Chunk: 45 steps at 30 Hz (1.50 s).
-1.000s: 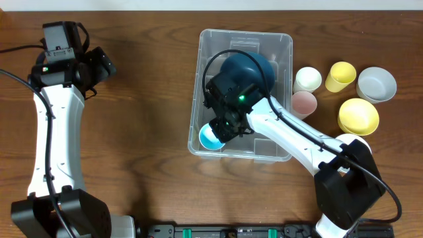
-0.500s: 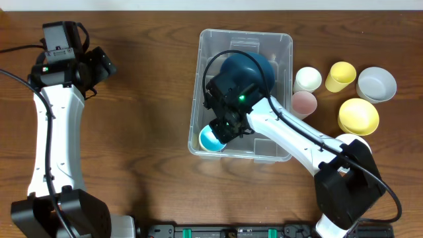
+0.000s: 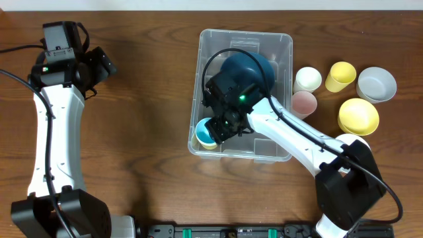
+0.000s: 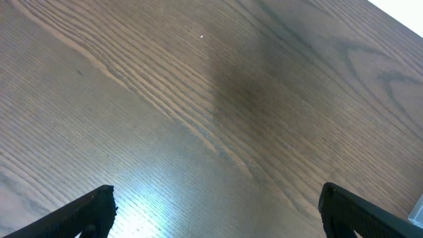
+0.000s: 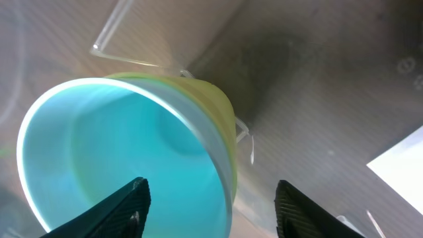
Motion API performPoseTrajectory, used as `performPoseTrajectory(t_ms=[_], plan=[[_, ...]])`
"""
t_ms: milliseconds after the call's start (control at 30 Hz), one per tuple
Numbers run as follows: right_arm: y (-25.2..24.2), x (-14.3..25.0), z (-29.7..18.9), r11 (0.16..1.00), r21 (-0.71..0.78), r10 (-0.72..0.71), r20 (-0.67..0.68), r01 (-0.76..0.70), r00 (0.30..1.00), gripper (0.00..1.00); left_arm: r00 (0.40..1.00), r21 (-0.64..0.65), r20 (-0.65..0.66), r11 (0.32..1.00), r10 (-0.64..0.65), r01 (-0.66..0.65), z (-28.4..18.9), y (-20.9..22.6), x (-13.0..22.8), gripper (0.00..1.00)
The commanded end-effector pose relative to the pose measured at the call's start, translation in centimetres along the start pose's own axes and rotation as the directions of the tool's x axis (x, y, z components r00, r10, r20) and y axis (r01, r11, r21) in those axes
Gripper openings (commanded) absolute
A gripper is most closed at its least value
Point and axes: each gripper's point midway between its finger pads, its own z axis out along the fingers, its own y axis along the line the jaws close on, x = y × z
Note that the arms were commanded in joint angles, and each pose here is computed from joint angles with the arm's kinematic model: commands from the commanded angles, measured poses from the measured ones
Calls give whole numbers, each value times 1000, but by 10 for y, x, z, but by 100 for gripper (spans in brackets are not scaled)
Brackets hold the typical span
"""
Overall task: Pack container
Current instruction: 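Lower light blue cup into the yellow cup and open right gripper, then move right gripper to the small yellow cup and grasp its rim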
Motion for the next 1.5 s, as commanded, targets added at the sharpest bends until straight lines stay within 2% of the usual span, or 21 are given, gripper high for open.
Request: performPoseTrajectory(t_ms=[0,267,433,600,733,800,1000,1200,1333,1467], plan=[[0,-24,-36,1000,-1,-18,115,18,993,64,1000,-8,18,1000,-3,3,-5,3,-5,98],[-22,-49,-94,998,58,7,273,-24,962,65,1000,-8,18,1000,-3,3,-5,3,-5,98],[-51,-50,-139,988,106,62,375,-110,925,70,1000,-8,18,1000,-3,3,-5,3,-5,98],[-90,-27,-201,965,125,145,482,-232,864,78,1000,-8,18,1000,-3,3,-5,3,-5,98],[-126,9,-256,919,144,222,579,-366,785,99,1000,-7,19,1000,-3,3,-5,3,-5,98],[-141,27,-278,891,149,254,619,-429,743,99,1000,-8,18,1000,-3,3,-5,3,-5,98],[-178,91,-336,766,161,323,741,-623,589,99,1000,-8,18,1000,-3,3,-5,3,-5,98],[-209,143,-371,573,226,331,816,-788,475,99,1000,-8,18,1000,-3,3,-5,3,-5,98],[-231,180,-375,343,170,428,847,-924,315,99,1000,-8,18,1000,-3,3,-5,3,-5,98],[-248,187,-367,285,172,476,828,-943,295,99,1000,-7,18,1000,-3,3,-5,3,-5,98]])
